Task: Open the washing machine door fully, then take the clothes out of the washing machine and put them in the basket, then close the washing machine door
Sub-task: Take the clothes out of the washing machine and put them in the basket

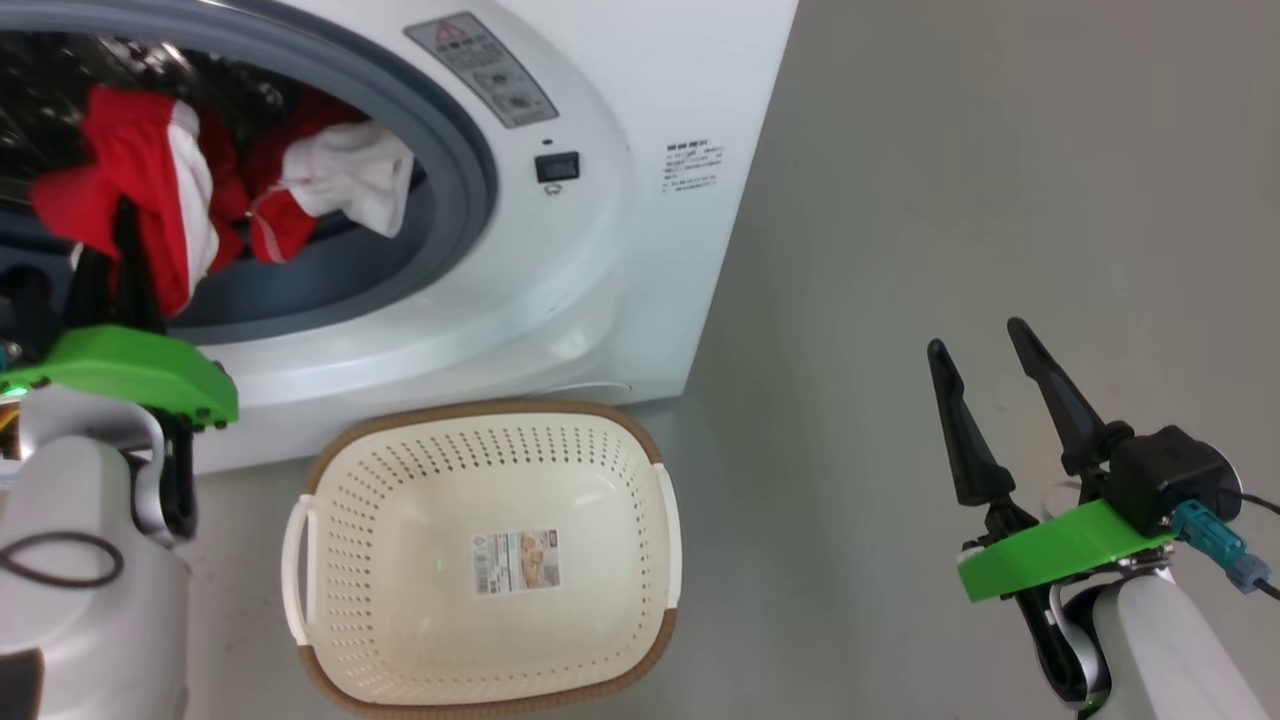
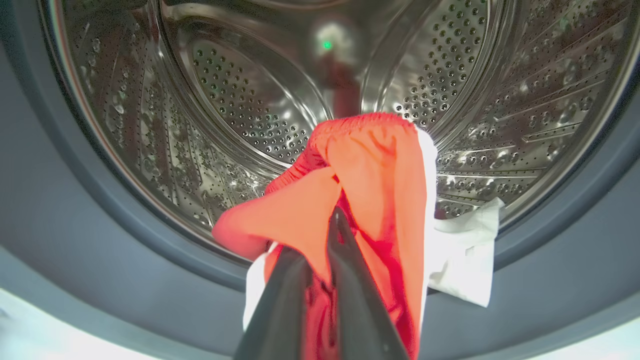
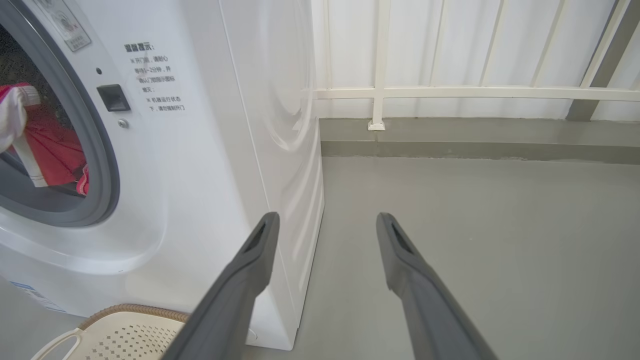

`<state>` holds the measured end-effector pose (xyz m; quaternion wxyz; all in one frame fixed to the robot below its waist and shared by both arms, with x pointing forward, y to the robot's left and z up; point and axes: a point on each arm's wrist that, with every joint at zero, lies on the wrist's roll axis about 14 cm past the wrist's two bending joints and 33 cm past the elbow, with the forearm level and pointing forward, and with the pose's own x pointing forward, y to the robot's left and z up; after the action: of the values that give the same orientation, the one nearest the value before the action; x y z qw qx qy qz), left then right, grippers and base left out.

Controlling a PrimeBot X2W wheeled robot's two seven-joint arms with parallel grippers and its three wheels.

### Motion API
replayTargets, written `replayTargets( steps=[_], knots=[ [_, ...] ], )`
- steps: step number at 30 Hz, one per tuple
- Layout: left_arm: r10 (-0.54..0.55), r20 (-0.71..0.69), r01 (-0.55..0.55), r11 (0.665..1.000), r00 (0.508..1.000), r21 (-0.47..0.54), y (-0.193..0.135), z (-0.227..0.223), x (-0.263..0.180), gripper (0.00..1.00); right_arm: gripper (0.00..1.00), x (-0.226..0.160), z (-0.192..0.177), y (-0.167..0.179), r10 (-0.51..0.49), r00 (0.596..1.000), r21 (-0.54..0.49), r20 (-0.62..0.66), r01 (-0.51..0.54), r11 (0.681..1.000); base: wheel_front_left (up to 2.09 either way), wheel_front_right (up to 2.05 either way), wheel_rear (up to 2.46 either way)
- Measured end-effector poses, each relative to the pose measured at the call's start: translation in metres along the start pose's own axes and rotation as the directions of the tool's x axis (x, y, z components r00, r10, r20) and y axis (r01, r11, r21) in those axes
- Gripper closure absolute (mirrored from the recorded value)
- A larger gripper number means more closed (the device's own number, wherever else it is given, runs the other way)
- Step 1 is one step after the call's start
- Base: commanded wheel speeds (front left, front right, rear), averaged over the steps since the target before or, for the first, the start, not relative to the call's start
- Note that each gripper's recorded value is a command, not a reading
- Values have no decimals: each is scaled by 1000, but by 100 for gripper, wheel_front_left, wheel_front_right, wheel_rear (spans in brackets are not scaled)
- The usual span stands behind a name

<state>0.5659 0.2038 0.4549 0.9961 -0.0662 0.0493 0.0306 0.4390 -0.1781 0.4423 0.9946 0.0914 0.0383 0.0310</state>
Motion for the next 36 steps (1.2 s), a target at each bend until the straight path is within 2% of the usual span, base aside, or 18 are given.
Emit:
replayTargets(
  steps=[13, 27, 31, 36],
  knots=[
    [-48, 158, 52, 998, 986, -21, -12, 49, -50, 100, 0, -22, 19, 4, -7, 999, 0, 45, 7, 1000, 0, 0, 0],
    [-110, 276, 125, 992, 955, -35, -35, 83, -113, 100, 0, -37, 34, 12, 8, 996, 5, 84, -9, 1000, 0, 0, 0],
    [-129, 249, 144, 988, 960, -45, -42, 77, -127, 100, 0, -40, 33, 13, 8, 997, 7, 82, -9, 1000, 0, 0, 0],
    [-144, 131, 157, 983, 981, -92, -46, 39, -135, 100, 0, -40, 29, 14, 11, 997, 10, 71, -12, 1000, 0, 0, 0]
  ],
)
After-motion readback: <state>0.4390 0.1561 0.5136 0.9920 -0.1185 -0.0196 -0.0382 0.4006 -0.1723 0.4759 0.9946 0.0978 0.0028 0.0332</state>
